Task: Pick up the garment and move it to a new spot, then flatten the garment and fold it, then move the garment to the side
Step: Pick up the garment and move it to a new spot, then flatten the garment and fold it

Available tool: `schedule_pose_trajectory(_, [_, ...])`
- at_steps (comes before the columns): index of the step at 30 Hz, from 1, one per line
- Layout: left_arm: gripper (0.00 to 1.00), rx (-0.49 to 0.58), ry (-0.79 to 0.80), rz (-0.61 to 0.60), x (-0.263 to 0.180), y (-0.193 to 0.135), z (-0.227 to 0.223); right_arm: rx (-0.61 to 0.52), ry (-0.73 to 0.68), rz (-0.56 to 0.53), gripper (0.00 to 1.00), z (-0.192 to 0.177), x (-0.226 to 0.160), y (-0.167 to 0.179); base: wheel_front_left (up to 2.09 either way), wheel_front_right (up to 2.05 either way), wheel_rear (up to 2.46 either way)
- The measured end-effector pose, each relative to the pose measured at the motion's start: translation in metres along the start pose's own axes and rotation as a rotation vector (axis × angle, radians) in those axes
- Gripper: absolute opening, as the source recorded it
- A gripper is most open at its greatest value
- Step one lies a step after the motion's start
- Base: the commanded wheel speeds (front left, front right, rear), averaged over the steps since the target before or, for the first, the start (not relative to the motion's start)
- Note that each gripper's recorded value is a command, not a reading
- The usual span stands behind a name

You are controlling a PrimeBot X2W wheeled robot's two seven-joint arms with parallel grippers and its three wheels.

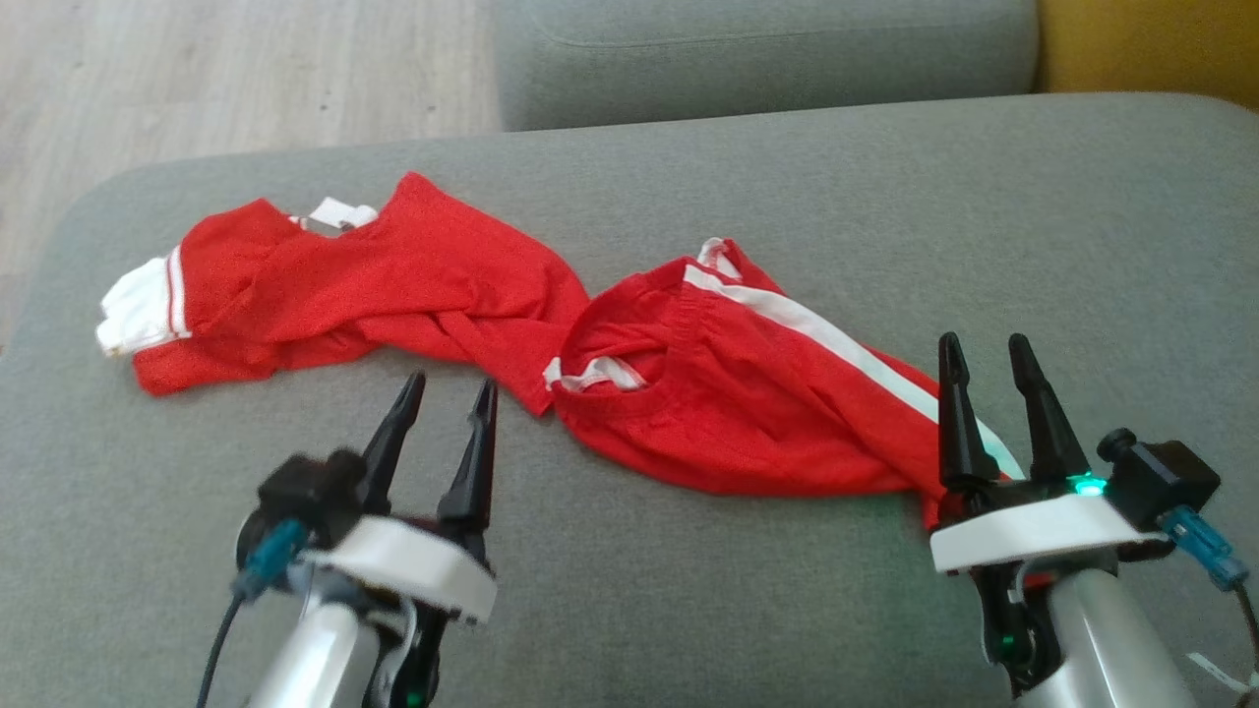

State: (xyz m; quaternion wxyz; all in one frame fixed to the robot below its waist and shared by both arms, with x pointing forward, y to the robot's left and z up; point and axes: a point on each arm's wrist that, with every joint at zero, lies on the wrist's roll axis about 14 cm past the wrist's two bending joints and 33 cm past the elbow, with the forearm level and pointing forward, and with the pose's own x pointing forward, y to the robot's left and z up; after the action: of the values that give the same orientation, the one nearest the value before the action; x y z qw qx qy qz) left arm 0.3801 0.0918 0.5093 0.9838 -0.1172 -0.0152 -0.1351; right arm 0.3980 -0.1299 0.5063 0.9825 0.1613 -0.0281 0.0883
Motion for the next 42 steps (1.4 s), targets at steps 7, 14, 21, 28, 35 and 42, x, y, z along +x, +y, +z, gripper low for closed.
schedule_pose_trajectory(7, [1.0,-0.013,-0.027,0.027,-0.012,0.006,0.004,-0.003,0.02,0.045,1.0,-0.008,0.008,0.014,0.0,0.0,0.0])
schedule_pose_trajectory(14, [1.0,-0.019,-0.001,0.051,-0.013,0.016,-0.007,-0.068,0.112,0.142,1.0,-0.036,0.035,0.036,0.0,0.0,0.0])
schedule_pose_trajectory(21, [1.0,-0.022,0.032,0.104,-0.017,0.036,-0.017,-0.188,0.3,0.246,1.0,-0.068,0.077,0.04,0.0,0.0,0.0])
schedule_pose_trajectory(28, [1.0,-0.041,0.041,0.14,-0.021,0.045,-0.019,-0.214,0.496,0.305,1.0,-0.106,0.088,0.043,0.0,0.0,0.0])
schedule_pose_trajectory(35, [1.0,-0.048,0.05,0.144,-0.022,0.045,-0.022,-0.221,0.608,0.318,1.0,-0.125,0.084,0.037,0.0,0.0,0.0])
schedule_pose_trajectory(42, [1.0,-0.048,0.057,0.134,-0.018,0.042,-0.025,-0.186,0.608,0.341,0.0,-0.125,0.084,0.042,0.0,0.0,0.0])
